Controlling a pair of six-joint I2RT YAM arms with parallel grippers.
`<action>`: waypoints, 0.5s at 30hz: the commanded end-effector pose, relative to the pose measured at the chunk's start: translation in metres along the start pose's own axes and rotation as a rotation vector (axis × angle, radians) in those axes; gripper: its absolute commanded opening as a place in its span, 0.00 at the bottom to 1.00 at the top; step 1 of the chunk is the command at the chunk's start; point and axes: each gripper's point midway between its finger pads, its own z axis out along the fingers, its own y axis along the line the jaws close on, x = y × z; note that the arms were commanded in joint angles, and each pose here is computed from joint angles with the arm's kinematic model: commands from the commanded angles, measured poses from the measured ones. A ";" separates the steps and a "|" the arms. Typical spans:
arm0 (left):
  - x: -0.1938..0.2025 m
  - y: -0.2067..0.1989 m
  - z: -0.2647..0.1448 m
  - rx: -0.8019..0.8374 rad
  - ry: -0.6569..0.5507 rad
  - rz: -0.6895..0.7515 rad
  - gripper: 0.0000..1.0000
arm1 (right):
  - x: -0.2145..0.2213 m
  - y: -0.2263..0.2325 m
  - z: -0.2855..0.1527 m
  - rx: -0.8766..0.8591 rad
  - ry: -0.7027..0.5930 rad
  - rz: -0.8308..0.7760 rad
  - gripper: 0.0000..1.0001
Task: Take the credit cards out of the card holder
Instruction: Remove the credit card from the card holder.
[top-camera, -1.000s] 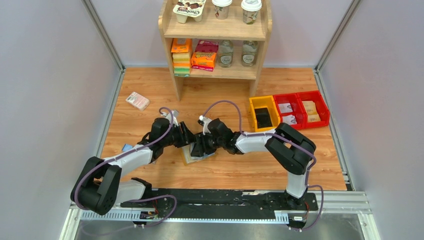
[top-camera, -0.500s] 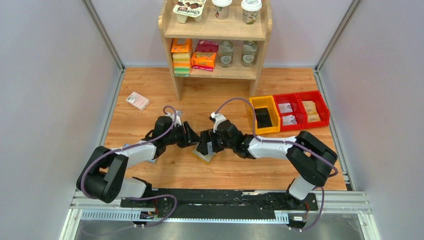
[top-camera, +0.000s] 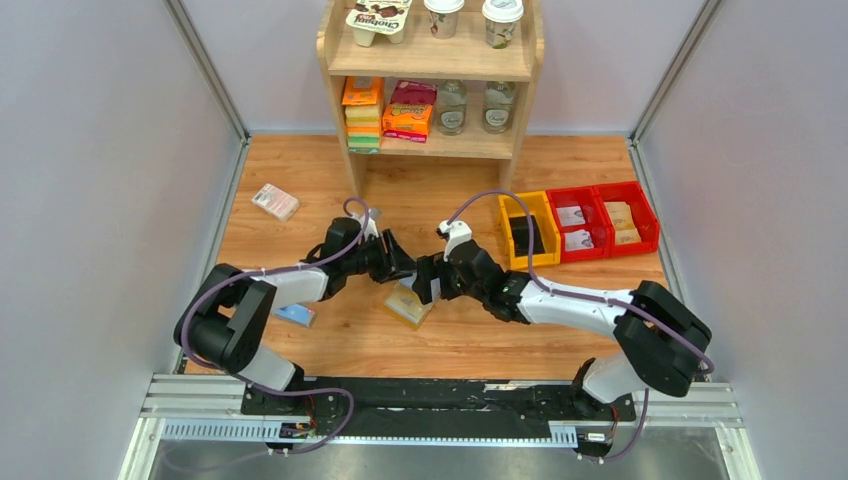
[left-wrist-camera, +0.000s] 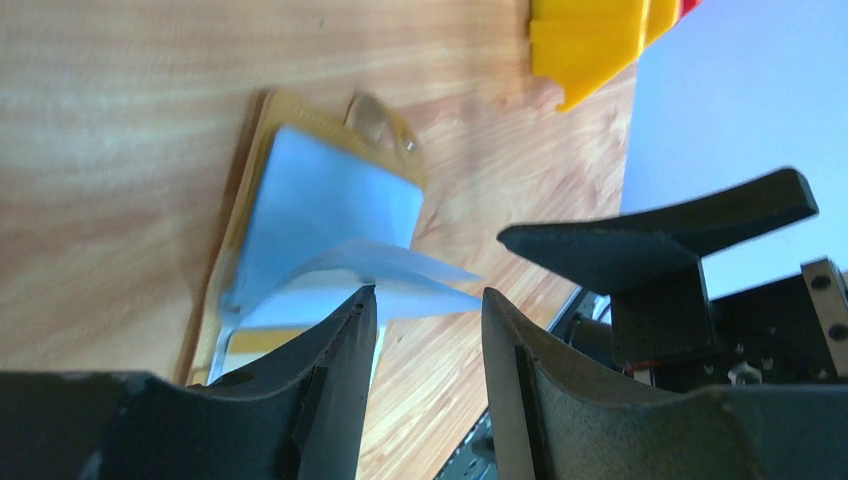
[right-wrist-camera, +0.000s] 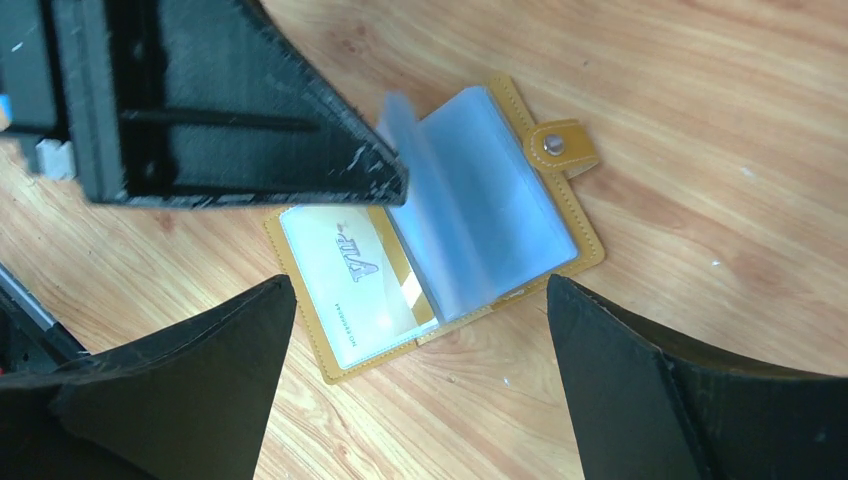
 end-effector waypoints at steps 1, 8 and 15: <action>-0.025 -0.017 0.013 0.019 -0.034 0.030 0.52 | -0.025 -0.003 -0.016 0.022 -0.081 -0.074 0.98; -0.026 0.008 0.044 -0.044 0.034 -0.011 0.49 | -0.020 0.014 -0.016 -0.082 -0.037 -0.128 0.85; -0.057 -0.015 0.027 -0.083 -0.046 0.127 0.49 | 0.001 0.031 0.001 -0.201 0.080 -0.138 0.65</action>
